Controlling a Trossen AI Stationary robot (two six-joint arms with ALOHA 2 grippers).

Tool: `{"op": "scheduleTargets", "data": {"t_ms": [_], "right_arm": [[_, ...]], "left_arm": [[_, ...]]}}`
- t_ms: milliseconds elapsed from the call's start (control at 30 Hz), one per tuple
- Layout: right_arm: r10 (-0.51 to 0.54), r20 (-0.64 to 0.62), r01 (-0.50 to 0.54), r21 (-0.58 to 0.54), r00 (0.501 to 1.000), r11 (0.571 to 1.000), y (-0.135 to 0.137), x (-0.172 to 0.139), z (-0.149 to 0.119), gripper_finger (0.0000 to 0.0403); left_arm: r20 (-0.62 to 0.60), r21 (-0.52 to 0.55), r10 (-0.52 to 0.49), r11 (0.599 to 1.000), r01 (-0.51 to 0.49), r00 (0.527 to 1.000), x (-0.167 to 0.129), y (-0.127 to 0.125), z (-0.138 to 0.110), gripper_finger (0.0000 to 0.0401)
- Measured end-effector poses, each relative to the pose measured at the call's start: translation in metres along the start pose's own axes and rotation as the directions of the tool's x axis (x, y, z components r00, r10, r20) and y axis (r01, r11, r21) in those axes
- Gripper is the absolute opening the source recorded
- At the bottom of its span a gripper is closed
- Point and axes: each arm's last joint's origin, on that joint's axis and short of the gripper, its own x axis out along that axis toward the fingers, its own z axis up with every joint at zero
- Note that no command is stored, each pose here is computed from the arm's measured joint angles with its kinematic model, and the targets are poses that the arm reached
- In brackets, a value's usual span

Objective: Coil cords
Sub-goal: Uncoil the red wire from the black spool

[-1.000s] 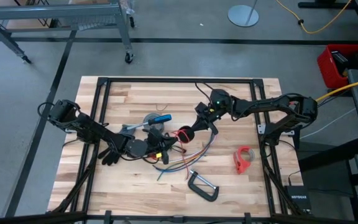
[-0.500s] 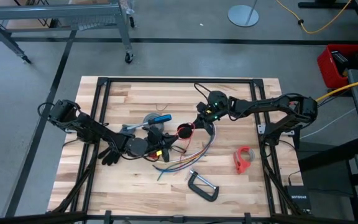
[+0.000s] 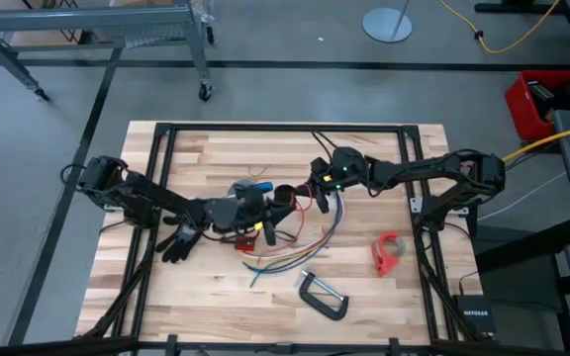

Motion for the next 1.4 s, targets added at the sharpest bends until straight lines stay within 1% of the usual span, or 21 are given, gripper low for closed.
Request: {"op": "scheduleTargets", "data": {"t_ms": [100,233,400,533,667,867,1000,1200,1400], "right_arm": [[-0.014,0.031,0.015,-0.012,0.999,1.0,0.001,0.001,0.008,0.0],[-0.016,0.065,0.018,-0.041,0.998,0.999,0.004,0.002,0.021,0.0],[-0.037,0.115,0.045,-0.066,0.993,0.997,0.007,0.002,0.037,0.0],[-0.027,0.141,0.039,-0.08,0.99,0.996,0.01,0.002,0.046,0.0],[0.007,0.144,0.007,-0.09,0.99,0.996,0.013,0.002,0.052,0.0],[0.094,0.082,-0.088,-0.082,0.992,0.993,0.011,0.0,0.057,0.0],[0.135,0.061,-0.131,-0.068,0.989,0.989,0.006,-0.003,0.057,0.0],[0.139,0.045,-0.137,-0.047,0.989,0.989,-0.002,-0.007,0.058,0.0],[0.165,0.023,-0.164,-0.041,0.986,0.986,-0.002,-0.007,0.056,0.0]], "left_arm": [[-0.003,0.025,-0.036,0.999,0.036,0.999,0.004,-0.006,0.006,0.0001],[-0.052,0.036,-0.039,0.999,0.041,0.998,0.005,-0.014,0.006,0.0001],[-0.121,0.027,-0.045,0.998,0.048,0.992,0.0,-0.024,-0.002,0.0001],[-0.168,0.012,-0.055,0.998,0.058,0.984,-0.006,-0.031,-0.01,0.0001],[-0.224,-0.004,-0.047,0.999,0.048,0.973,-0.013,-0.035,-0.018,0.0001],[-0.322,-0.029,-0.001,1.0,-0.009,0.947,-0.023,-0.038,-0.033,0.0001],[-0.358,-0.032,0.064,0.996,-0.081,0.932,-0.03,-0.039,-0.041,0.0001],[-0.402,-0.057,0.16,0.978,-0.199,0.901,-0.043,-0.039,-0.053,0.0001],[-0.392,-0.03,0.218,0.968,-0.249,0.894,-0.048,-0.037,-0.056,0.0001]]}}
